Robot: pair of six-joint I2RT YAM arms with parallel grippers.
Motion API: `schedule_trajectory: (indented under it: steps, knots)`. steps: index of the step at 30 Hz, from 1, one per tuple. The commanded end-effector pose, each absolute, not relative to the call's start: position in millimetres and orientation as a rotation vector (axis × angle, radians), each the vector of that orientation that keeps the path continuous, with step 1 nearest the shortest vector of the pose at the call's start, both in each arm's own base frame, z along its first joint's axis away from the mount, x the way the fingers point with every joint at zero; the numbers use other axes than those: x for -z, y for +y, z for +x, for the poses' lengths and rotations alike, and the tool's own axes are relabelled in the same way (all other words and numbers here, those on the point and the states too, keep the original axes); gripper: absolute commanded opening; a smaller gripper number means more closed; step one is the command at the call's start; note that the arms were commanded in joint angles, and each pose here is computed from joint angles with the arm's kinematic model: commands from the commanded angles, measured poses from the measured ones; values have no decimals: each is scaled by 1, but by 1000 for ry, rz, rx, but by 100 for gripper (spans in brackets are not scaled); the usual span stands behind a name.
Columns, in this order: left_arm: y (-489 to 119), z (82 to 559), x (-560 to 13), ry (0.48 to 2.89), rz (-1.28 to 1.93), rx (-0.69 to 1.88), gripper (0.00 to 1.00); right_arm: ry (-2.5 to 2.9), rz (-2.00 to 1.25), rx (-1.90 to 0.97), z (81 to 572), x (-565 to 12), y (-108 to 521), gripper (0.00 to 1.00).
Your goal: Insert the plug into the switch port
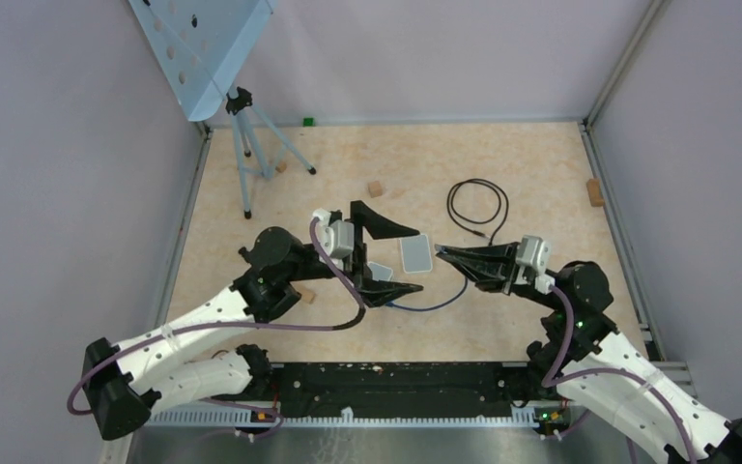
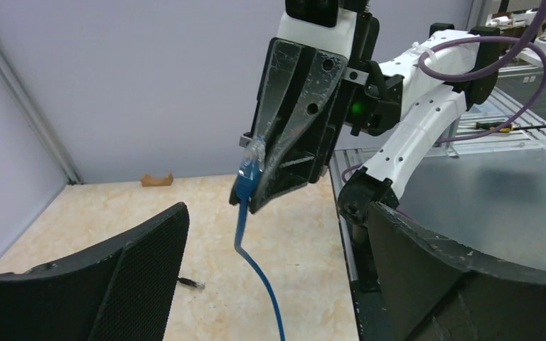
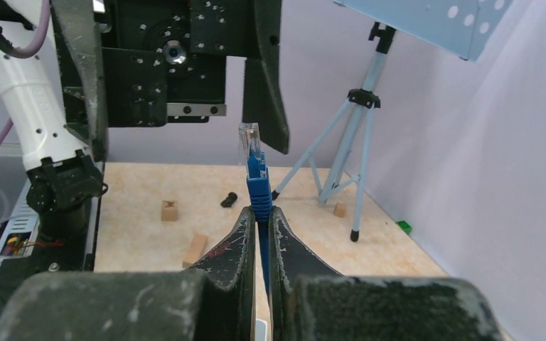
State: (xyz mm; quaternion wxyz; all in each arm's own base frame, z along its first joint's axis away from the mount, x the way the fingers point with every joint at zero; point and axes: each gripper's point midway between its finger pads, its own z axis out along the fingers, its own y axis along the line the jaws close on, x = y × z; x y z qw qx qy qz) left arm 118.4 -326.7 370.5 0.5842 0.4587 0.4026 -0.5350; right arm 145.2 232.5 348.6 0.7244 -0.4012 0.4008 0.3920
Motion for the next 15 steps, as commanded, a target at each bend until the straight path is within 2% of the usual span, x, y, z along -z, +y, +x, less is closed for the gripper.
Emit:
schedule_trajectory:
  steps: [1,10,15]
  knots:
    - [-333,127,-398,846,1024,1172,98,793,-932,-867,130,-369,236,0]
    - [-345,115,-391,810,1191,1184,80,757,-1055,-970,109,-358,247,0]
    - [-346,107,-388,778,1237,1196,66,773,-1072,-1000,108,-352,251,0]
